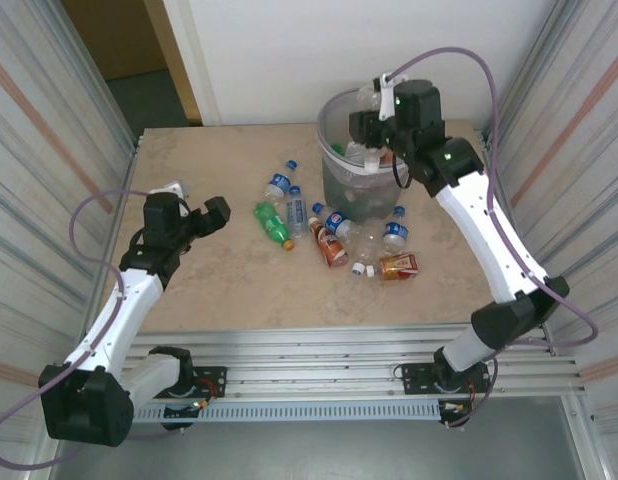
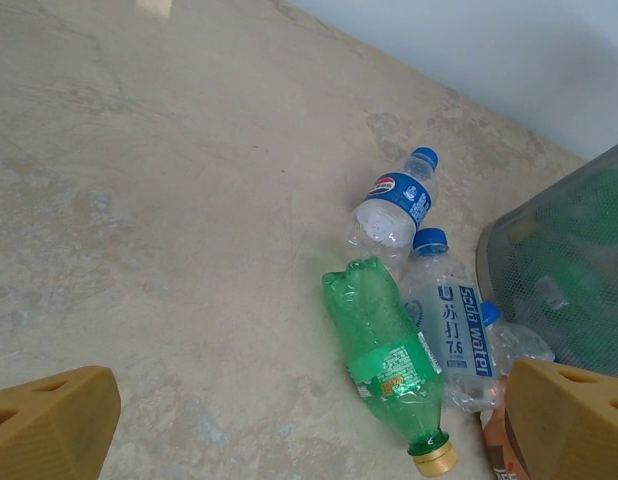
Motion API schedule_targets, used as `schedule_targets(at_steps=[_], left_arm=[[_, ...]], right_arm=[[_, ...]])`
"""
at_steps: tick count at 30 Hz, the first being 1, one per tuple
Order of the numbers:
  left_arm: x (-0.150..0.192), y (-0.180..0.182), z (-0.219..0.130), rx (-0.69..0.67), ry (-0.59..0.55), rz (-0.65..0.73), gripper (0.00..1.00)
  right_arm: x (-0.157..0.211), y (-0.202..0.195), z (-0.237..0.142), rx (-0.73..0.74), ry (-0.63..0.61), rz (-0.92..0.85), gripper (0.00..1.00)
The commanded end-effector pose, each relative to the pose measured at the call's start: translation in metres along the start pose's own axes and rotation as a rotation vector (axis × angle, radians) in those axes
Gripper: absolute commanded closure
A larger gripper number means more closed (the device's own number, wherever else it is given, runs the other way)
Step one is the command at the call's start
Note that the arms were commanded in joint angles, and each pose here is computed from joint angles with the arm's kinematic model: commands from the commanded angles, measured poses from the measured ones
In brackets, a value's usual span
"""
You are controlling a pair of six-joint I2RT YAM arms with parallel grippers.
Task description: Put the plastic bottles in the bin
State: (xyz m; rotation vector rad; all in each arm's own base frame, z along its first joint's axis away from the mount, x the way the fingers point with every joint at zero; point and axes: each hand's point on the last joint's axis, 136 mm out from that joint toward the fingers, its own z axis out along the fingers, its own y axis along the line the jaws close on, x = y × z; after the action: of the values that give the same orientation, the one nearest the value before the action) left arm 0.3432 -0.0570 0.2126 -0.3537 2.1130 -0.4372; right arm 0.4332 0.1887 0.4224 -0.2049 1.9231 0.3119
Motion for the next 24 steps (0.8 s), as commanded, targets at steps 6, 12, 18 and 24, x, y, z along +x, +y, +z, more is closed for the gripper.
schedule_targets(at_steps=[6,12,18,24], left_arm=[[-0.006,-0.007,0.000,0.038,-0.012,-0.033,0.01],[-0.008,-0.009,0.002,0.042,-0.006,-0.046,0.01],[-0.005,-0.013,0.007,0.068,0.007,-0.048,0.01],[-0.005,-0.015,0.011,0.083,0.016,-0.050,0.01]], right_arm=[[-0.024,-0.028,0.064,-0.028,-0.046,0.085,0.57],[0.008,-0.038,0.106,0.005,0.066,0.086,0.55],[0.042,-0.049,0.124,0.032,0.166,0.094,0.49],[0.065,-0.051,0.130,0.022,0.248,0.104,0.30]])
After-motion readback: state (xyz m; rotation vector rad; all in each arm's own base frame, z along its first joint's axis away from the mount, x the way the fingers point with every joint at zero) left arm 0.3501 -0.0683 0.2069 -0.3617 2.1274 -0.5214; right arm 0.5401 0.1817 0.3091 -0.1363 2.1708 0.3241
